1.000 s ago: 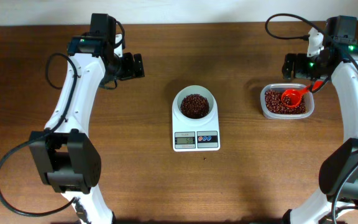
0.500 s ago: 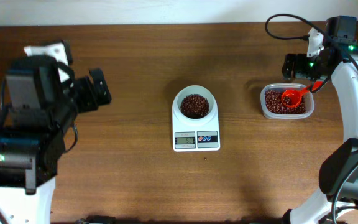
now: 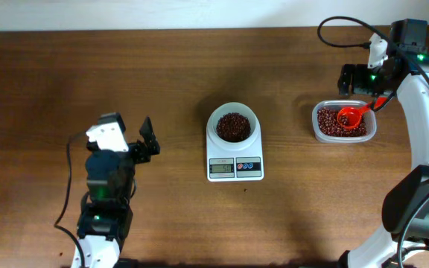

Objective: Scoop item into bowl and weigh 50g on scale

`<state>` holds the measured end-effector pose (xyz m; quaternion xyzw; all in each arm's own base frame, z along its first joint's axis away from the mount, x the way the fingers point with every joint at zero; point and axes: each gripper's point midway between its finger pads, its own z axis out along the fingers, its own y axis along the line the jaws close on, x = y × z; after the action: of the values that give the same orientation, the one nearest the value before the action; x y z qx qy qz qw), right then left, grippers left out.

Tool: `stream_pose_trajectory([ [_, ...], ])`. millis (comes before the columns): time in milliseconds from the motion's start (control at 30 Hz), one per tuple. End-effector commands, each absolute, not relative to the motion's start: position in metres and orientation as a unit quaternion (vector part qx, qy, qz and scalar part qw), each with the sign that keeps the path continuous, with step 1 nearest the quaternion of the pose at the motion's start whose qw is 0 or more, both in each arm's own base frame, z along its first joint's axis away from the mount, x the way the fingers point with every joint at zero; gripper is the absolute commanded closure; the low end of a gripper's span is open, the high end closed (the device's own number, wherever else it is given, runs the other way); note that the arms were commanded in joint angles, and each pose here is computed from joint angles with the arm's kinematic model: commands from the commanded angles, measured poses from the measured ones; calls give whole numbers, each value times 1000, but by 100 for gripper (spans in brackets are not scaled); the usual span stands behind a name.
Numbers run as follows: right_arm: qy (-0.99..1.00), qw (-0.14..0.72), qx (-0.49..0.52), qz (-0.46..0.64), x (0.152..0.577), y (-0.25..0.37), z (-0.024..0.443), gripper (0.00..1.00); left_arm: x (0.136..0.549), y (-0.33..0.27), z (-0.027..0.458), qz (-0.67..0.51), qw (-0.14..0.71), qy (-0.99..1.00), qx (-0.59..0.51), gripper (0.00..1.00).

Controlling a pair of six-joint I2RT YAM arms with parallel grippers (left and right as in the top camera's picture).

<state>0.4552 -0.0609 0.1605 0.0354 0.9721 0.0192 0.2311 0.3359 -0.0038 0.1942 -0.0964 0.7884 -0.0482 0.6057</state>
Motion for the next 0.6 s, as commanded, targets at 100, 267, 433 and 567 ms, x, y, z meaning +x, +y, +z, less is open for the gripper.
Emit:
stream_pose_trajectory([
  [100, 970, 239, 35, 23, 458, -58, 166, 1, 307, -4, 147, -56, 599, 793, -99, 1],
  [267, 970, 239, 35, 24, 458, -57, 166, 1, 281, -2, 109, -58, 605, 788, -99, 1],
  [433, 970, 239, 35, 23, 458, -58, 166, 1, 262, -1, 89, -51, 564, 818, -100, 1],
  [567, 970, 239, 35, 23, 458, -58, 166, 1, 249, -1, 95, -48, 573, 813, -93, 1],
])
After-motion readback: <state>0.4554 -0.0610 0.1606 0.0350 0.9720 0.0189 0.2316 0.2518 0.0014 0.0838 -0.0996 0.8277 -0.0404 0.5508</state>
